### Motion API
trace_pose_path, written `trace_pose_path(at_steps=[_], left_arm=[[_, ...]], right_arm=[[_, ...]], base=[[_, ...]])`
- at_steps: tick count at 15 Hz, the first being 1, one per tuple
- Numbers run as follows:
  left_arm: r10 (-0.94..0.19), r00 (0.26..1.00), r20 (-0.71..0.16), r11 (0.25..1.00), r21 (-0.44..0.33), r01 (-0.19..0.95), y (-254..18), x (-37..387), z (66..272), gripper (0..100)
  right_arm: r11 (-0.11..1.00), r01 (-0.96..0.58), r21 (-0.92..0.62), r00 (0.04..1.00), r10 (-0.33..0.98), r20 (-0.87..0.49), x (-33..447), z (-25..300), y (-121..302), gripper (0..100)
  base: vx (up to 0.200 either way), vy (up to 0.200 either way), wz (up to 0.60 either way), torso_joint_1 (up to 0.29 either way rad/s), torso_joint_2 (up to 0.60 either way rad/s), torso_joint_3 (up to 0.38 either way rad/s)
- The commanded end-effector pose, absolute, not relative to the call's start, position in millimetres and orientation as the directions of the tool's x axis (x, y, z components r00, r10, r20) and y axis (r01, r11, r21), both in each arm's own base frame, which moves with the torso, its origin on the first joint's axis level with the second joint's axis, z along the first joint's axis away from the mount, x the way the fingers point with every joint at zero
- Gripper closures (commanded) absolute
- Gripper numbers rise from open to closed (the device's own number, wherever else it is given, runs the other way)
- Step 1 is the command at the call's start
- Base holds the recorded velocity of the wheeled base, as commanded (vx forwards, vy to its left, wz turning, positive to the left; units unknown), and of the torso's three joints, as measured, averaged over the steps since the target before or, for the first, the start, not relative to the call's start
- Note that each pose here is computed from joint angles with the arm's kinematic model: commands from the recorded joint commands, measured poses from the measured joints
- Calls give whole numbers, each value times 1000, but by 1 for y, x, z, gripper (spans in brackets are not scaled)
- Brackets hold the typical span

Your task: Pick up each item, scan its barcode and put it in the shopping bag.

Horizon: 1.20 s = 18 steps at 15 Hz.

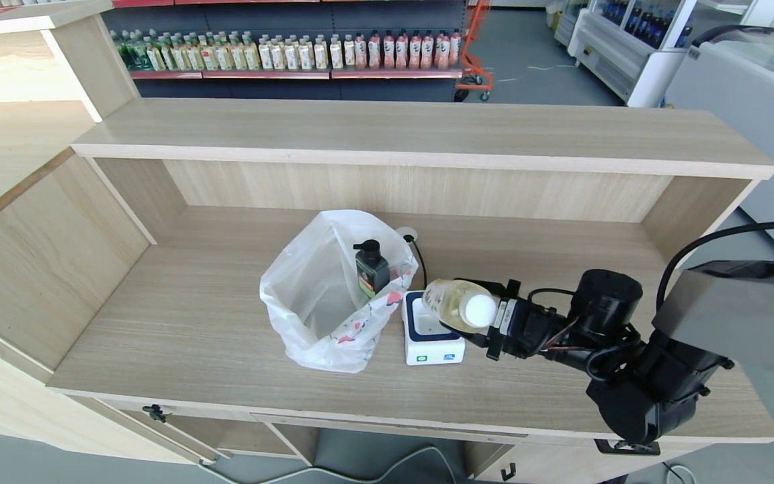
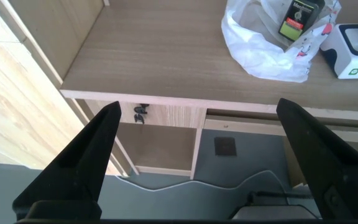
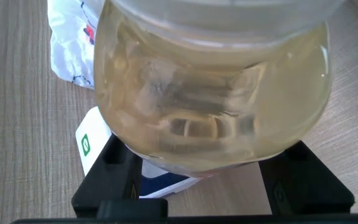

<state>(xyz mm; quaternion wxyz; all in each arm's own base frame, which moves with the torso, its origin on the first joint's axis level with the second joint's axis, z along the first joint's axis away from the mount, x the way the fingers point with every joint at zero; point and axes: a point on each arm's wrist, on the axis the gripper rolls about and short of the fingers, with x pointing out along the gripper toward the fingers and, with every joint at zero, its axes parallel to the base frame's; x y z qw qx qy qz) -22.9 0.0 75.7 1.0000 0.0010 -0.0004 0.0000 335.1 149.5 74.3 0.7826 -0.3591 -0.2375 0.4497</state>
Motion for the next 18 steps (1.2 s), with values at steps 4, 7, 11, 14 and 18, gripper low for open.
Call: trace_pose_path(at_steps=[4, 7, 11, 14, 18], left_arm=[[0, 1000, 0, 1000, 3, 0, 0, -23, 76, 0], [0, 1000, -2, 1000, 3, 0, 0, -23, 76, 0], [0, 1000, -2, 1000, 3, 0, 0, -23, 76, 0], [0, 1000, -2, 1000, 2, 0, 0, -23, 76, 0], [0, 1000, 0, 1000, 3, 0, 0, -23, 76, 0]], right_arm=[[320, -532, -784, 447, 892, 61, 346, 70, 154, 100], [315, -532, -786, 439, 896, 63, 348, 69, 155, 100], [306, -533, -789, 421, 905, 67, 351, 68, 156, 100], [302, -539, -786, 418, 906, 62, 353, 65, 156, 100], [300, -543, -784, 417, 907, 57, 354, 62, 155, 100]], base=[[0, 0, 0, 0, 0, 0], [0, 0, 0, 0, 0, 0], [0, 0, 0, 0, 0, 0], [0, 0, 0, 0, 0, 0], [0, 0, 0, 0, 0, 0]])
